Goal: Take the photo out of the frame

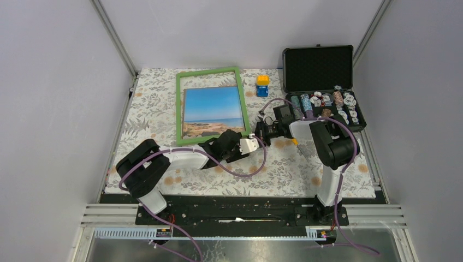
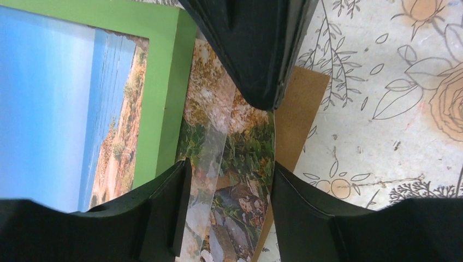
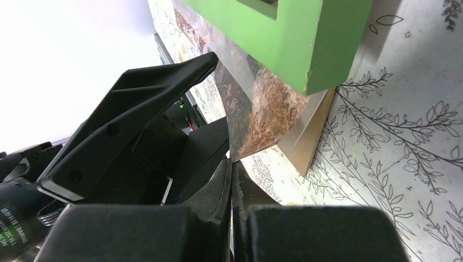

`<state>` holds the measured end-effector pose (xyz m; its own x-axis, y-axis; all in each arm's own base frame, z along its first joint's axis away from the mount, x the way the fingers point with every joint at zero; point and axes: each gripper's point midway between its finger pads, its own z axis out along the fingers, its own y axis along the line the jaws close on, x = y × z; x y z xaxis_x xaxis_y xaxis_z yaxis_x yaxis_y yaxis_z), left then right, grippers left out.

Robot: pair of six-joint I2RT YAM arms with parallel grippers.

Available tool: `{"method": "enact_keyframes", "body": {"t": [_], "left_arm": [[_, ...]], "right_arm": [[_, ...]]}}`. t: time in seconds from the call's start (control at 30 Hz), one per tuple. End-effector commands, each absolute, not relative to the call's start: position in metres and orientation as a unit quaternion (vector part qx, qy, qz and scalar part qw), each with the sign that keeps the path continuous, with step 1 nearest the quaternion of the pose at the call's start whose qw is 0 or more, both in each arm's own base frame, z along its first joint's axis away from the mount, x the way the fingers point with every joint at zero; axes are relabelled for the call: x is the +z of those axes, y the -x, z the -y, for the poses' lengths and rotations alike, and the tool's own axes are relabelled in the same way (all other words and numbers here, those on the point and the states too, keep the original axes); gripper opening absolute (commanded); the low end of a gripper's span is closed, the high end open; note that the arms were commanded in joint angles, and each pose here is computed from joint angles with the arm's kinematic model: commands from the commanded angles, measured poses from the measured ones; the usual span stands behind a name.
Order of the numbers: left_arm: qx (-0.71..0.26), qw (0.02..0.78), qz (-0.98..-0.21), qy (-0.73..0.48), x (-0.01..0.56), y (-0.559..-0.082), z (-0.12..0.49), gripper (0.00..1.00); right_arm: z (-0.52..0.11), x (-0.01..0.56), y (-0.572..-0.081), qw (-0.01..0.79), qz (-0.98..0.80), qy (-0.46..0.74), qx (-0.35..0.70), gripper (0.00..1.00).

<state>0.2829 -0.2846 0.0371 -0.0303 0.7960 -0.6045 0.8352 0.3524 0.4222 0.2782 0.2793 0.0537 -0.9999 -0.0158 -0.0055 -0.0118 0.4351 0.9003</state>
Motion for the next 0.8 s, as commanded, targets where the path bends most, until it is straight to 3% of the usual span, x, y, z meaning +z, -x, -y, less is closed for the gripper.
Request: {"method": "enact_keyframes", "body": {"t": [0.0, 0.2, 0.33, 0.43, 0.47, 0.57, 0.63, 0.77], "left_arm": [[-0.002, 0.423, -0.719, -0.552, 0.039, -0.294, 0.279, 0.58], [0.015, 0.422, -0.718, -0.553, 0.038, -0.291, 0.267, 0.43], [0.016, 0.409, -0.721, -0.559, 0.037, -0.286, 0.262, 0.29], [0.004, 0.396, -0.724, -0.564, 0.041, -0.281, 0.264, 0.14], [-0.006, 0.389, -0.726, -0.568, 0.045, -0.278, 0.266, 0.09], [-0.029, 0.358, -0.743, -0.565, 0.059, -0.270, 0.271, 0.00], [-0.035, 0.326, -0.757, -0.565, 0.066, -0.260, 0.267, 0.00], [-0.042, 0.271, -0.770, -0.576, 0.074, -0.240, 0.253, 0.00]], "right_arm": [[-0.280, 0.080, -0.283, -0.021, 0.829, -0.027, -0.558, 0.00], [-0.278, 0.081, -0.283, -0.023, 0.828, -0.024, -0.559, 0.00], [-0.278, 0.081, -0.282, -0.022, 0.827, -0.022, -0.561, 0.00], [-0.278, 0.081, -0.283, -0.023, 0.827, -0.025, -0.561, 0.00], [-0.277, 0.081, -0.284, -0.028, 0.828, -0.027, -0.559, 0.08], [-0.274, 0.082, -0.283, -0.045, 0.835, -0.040, -0.547, 0.47], [-0.270, 0.083, -0.281, -0.051, 0.840, -0.049, -0.538, 0.62], [-0.261, 0.085, -0.274, -0.039, 0.849, -0.055, -0.524, 0.79]]}}
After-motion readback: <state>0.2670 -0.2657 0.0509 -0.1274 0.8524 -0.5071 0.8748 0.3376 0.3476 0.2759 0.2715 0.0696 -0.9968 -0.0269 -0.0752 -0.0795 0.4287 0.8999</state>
